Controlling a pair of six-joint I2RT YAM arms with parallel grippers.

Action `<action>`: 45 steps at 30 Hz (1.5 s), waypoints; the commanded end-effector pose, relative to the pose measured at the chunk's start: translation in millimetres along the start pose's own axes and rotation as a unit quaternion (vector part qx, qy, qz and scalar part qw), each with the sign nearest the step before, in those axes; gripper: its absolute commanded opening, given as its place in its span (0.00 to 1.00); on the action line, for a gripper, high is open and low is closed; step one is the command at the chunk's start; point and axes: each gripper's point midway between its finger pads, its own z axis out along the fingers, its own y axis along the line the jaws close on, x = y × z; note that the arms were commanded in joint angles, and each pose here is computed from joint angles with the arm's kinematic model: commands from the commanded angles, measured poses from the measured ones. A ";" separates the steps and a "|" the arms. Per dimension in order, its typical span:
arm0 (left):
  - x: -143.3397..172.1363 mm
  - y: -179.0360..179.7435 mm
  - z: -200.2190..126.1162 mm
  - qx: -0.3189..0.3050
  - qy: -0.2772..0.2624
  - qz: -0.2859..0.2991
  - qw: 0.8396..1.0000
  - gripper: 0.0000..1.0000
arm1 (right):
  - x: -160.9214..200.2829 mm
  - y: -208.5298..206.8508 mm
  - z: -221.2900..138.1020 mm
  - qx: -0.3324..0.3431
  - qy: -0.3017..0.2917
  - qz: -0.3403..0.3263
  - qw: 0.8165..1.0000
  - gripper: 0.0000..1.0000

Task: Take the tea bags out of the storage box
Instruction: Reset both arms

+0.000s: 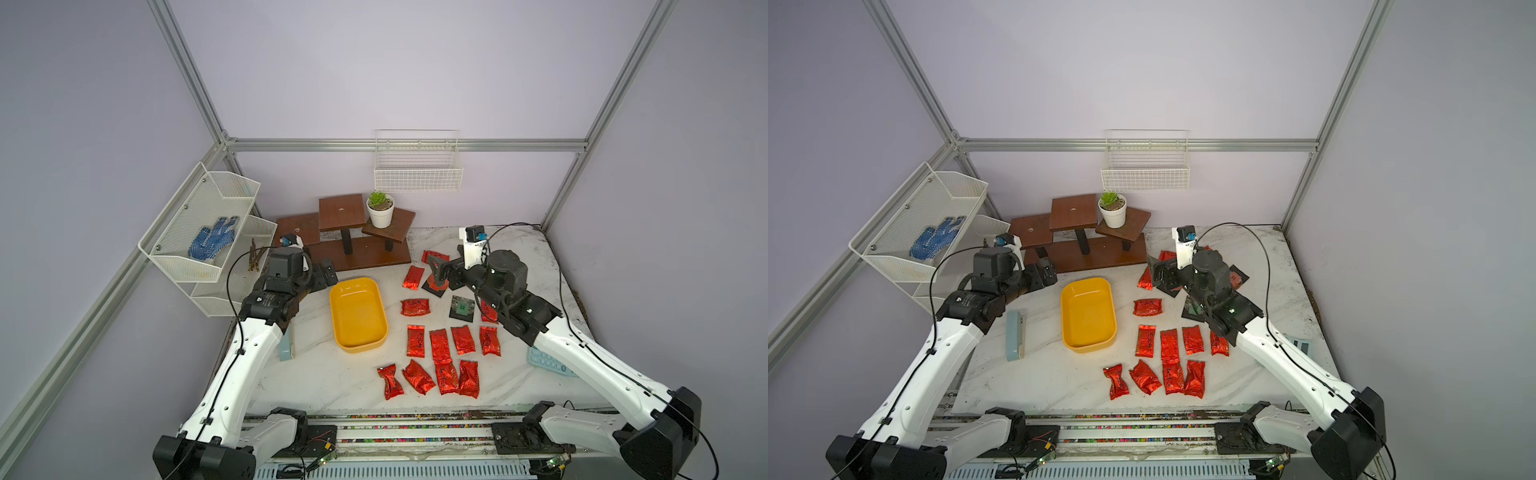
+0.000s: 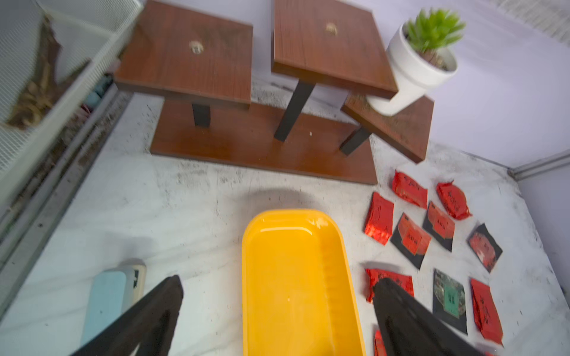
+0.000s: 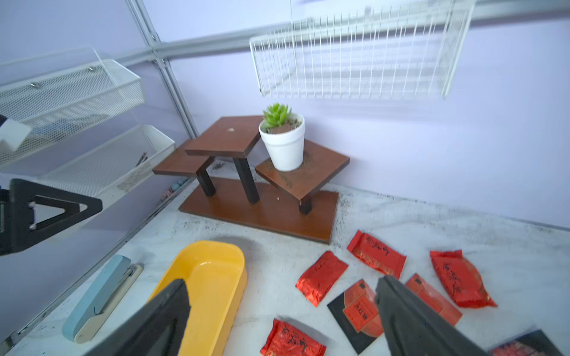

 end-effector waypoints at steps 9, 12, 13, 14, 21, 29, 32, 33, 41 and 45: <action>-20.8 25.8 14.9 -0.046 -0.174 0.057 0.982 1.00 | -16.9 -86.1 -88.8 0.194 -0.204 -0.054 0.958 0.99; 18.2 61.9 34.7 -0.114 -0.158 0.066 0.979 1.00 | 37.9 -135.8 -79.2 0.268 -0.139 -0.053 0.952 0.99; 29.7 69.3 39.7 -0.126 -0.149 0.082 0.977 1.00 | 52.2 -145.6 -79.7 0.282 -0.133 -0.053 0.949 0.99; 40.2 78.6 43.7 -0.143 -0.142 0.095 0.975 1.00 | 70.9 -155.3 -81.2 0.298 -0.127 -0.052 0.944 0.99; 80.7 129.6 57.9 -0.195 -0.126 0.120 0.965 1.00 | 152.2 -199.8 -80.4 0.375 -0.087 -0.040 0.922 1.00; 86.7 117.6 88.4 -0.134 -0.163 0.147 0.966 1.00 | 168.8 -216.0 -81.8 0.394 -0.119 -0.063 0.909 0.99; 89.9 120.6 99.5 -0.131 -0.179 0.128 0.967 1.00 | 174.3 -225.4 -76.6 0.399 -0.112 -0.061 0.908 0.99; 89.6 118.8 102.7 -0.125 -0.186 0.130 0.966 1.00 | 179.7 -228.8 -75.4 0.398 -0.110 -0.057 0.909 0.99; 107.0 109.4 108.8 -0.078 -0.243 0.139 0.957 1.00 | 198.2 -244.7 -48.1 0.370 -0.066 -0.045 0.926 1.00; 111.5 116.2 129.0 -0.101 -0.171 0.133 0.971 1.00 | 198.2 -245.8 -45.7 0.365 -0.066 -0.043 0.927 1.00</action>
